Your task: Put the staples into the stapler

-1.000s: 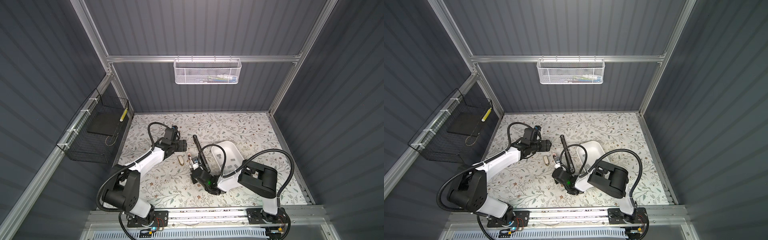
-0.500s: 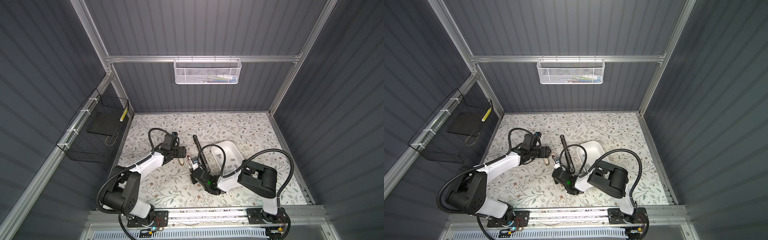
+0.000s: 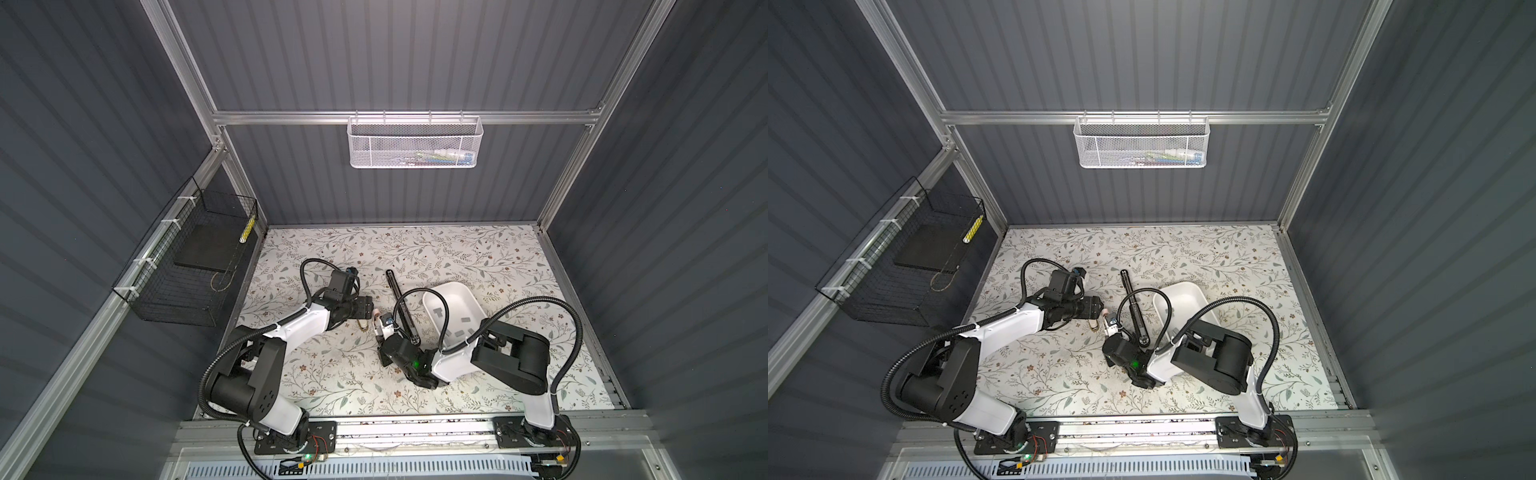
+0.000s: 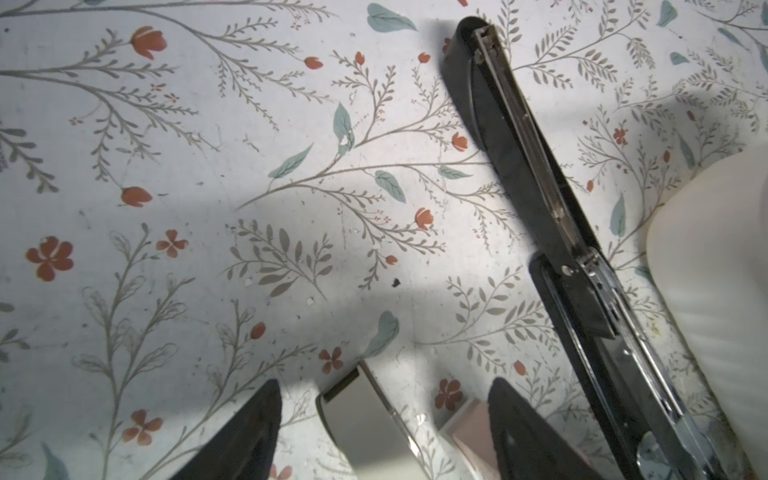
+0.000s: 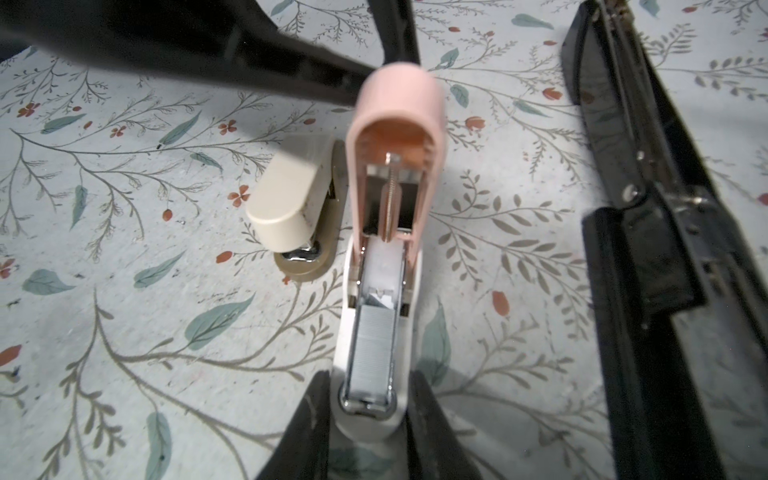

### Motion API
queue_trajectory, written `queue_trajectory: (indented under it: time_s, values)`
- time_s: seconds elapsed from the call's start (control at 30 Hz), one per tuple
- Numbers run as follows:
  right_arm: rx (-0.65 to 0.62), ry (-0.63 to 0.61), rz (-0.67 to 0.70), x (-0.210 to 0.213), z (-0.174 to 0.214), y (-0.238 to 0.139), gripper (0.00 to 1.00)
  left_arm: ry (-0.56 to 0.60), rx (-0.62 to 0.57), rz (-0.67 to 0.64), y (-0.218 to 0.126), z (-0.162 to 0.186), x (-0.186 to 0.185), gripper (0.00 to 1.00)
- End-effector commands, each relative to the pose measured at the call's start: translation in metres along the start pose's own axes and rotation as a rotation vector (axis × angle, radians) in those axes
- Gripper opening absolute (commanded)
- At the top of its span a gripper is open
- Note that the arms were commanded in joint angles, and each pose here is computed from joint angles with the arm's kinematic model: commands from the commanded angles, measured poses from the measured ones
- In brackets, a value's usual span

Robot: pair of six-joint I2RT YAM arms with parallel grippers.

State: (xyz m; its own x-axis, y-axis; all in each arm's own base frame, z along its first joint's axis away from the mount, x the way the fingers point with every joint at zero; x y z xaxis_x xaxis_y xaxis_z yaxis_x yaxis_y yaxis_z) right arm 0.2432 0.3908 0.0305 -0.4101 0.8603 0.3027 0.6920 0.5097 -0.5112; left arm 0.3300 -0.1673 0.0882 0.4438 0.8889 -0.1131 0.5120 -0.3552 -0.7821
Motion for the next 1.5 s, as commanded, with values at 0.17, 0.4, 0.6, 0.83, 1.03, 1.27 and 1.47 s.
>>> queue_trajectory:
  time_s: [0.17,0.4,0.6,0.83,1.03,1.27,1.47]
  values:
    - [0.110,-0.026,0.052,-0.017,0.026,0.001,0.18,0.013,-0.067,0.115,-0.015,0.009,-0.021,0.80]
    - [0.104,-0.015,0.063,-0.015,0.021,0.007,0.21,0.021,-0.039,0.128,-0.006,0.011,-0.024,0.77]
    - [0.094,0.000,0.072,-0.021,0.015,0.005,0.25,0.034,-0.018,0.099,-0.006,0.012,-0.023,0.77]
    - [0.075,-0.001,0.078,-0.024,0.004,-0.001,0.38,0.052,0.027,0.081,-0.008,0.015,-0.025,0.73]
    - [0.068,0.005,0.060,-0.020,-0.007,-0.013,0.54,0.062,0.031,0.090,-0.009,0.015,-0.028,0.72]
    - [0.034,0.017,0.002,-0.009,-0.030,-0.037,0.60,0.074,0.006,0.100,-0.013,0.012,-0.031,0.72]
    - [-0.013,0.030,-0.050,0.004,-0.058,-0.060,0.40,0.082,-0.014,0.102,-0.017,0.010,-0.032,0.72]
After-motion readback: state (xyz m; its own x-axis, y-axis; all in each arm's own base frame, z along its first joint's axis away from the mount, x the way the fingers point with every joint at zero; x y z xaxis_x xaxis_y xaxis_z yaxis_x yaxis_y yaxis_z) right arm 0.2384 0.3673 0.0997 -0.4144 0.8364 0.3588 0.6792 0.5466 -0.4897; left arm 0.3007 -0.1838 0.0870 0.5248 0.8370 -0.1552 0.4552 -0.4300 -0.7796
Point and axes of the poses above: each gripper's point midway between its finger pads, its own y axis out along the fingers, its own x axis along the line the jaws close on, z = x × y, the point moved 2 cm from there along -y, back along the fingers, and after that the axes turned 13 degrees about y, right-handed, at the moved point
